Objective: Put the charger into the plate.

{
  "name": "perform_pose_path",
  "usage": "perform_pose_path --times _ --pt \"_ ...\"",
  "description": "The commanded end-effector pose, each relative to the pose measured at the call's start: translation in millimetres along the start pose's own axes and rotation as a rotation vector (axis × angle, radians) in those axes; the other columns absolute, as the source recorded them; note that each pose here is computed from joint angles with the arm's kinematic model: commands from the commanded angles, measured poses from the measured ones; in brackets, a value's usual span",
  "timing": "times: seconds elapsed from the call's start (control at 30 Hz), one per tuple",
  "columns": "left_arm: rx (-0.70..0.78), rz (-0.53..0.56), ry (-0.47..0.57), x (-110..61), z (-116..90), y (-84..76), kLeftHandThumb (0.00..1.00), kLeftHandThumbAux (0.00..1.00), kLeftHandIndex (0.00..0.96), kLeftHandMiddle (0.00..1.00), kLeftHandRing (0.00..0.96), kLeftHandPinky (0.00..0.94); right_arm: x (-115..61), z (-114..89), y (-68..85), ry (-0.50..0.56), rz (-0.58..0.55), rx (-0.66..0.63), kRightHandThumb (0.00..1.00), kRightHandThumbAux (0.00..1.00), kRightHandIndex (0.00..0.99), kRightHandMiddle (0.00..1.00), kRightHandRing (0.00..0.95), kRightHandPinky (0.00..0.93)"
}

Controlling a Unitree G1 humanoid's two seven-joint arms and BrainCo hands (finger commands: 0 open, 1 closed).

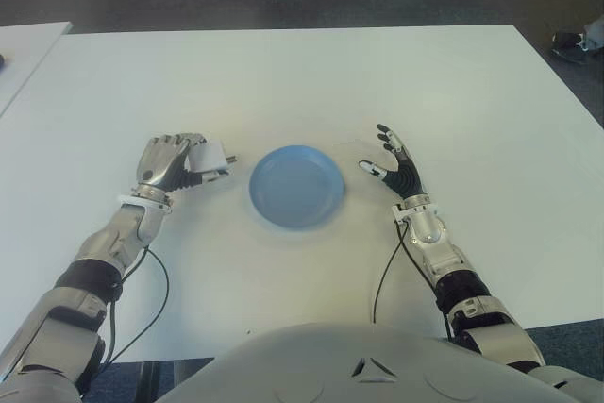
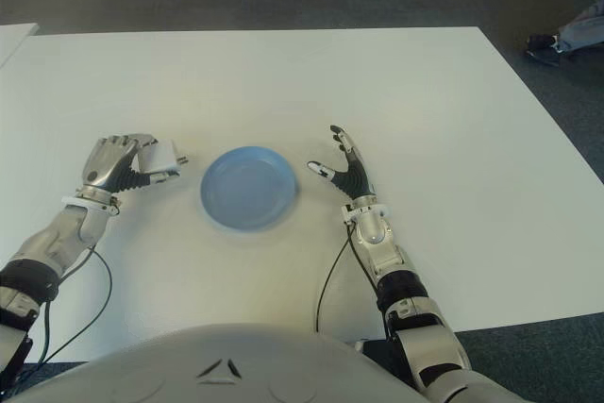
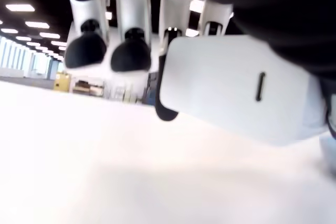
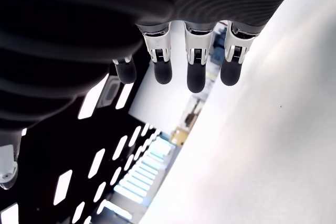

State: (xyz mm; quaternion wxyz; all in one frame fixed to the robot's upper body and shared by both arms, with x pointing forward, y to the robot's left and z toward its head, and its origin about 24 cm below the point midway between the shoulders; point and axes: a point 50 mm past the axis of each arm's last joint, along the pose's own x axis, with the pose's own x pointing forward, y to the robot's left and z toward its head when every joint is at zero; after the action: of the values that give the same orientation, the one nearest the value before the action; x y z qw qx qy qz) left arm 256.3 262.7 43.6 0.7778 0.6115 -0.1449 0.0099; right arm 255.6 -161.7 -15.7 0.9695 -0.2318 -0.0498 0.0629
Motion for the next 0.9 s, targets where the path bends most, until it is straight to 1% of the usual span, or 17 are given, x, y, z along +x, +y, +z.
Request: perform_pose_path --times 0.03,0.13,0.23,0.43,0.63,0.73,0.83,0.9 --pt "-0.021 -0.026 -0.035 5.6 20.3 15.5 0.727 0.695 0.444 0.847 0.848 0.801 -36.3 -32.7 22.3 0.199 0.074 0.014 0.041 0.459 0.0 0.021 0.078 0.106" --pt "-0.013 -0.055 -0.062 7.9 32.7 22.5 0.728 0.694 0.445 0.844 0.845 0.794 -35.3 -33.3 22.0 0.211 0.079 0.022 0.038 0.456 0.0 0.017 0.069 0.102" --pt "-0.012 -0.087 -0.083 7.8 42.1 25.8 0.73 0.693 0.445 0.842 0.841 0.804 -34.4 -34.2 22.0 0.229 0.088 0.042 0.038 0.447 0.0 0.006 0.053 0.102" --pt "-0.015 -0.118 -0.107 6.7 53.8 26.6 0.731 0.693 0.445 0.845 0.839 0.825 -33.4 -35.3 22.1 0.262 0.103 0.08 0.035 0.444 0.0 0.0 0.027 0.094" --pt "-0.021 -0.136 -0.134 4.9 63.8 26.3 0.729 0.694 0.445 0.844 0.834 0.816 -32.5 -35.1 21.6 0.279 0.108 0.102 0.022 0.439 0.0 0.0 0.006 0.076" --pt "-0.043 -0.161 -0.144 2.4 69.5 21.7 0.728 0.694 0.445 0.839 0.831 0.813 -32.9 -35.3 22.0 0.288 0.112 0.112 0.022 0.436 0.0 0.0 0.002 0.079" --pt "-0.059 -0.185 -0.164 -0.5 79.1 11.8 0.727 0.694 0.445 0.836 0.829 0.817 -33.1 -35.5 22.1 0.294 0.113 0.12 0.024 0.432 0.0 0.0 0.0 0.084" --pt "-0.06 -0.19 -0.174 -1.1 83.1 8.6 0.727 0.695 0.445 0.84 0.833 0.829 -33.2 -35.5 22.1 0.295 0.113 0.123 0.025 0.431 0.0 0.0 0.0 0.085"
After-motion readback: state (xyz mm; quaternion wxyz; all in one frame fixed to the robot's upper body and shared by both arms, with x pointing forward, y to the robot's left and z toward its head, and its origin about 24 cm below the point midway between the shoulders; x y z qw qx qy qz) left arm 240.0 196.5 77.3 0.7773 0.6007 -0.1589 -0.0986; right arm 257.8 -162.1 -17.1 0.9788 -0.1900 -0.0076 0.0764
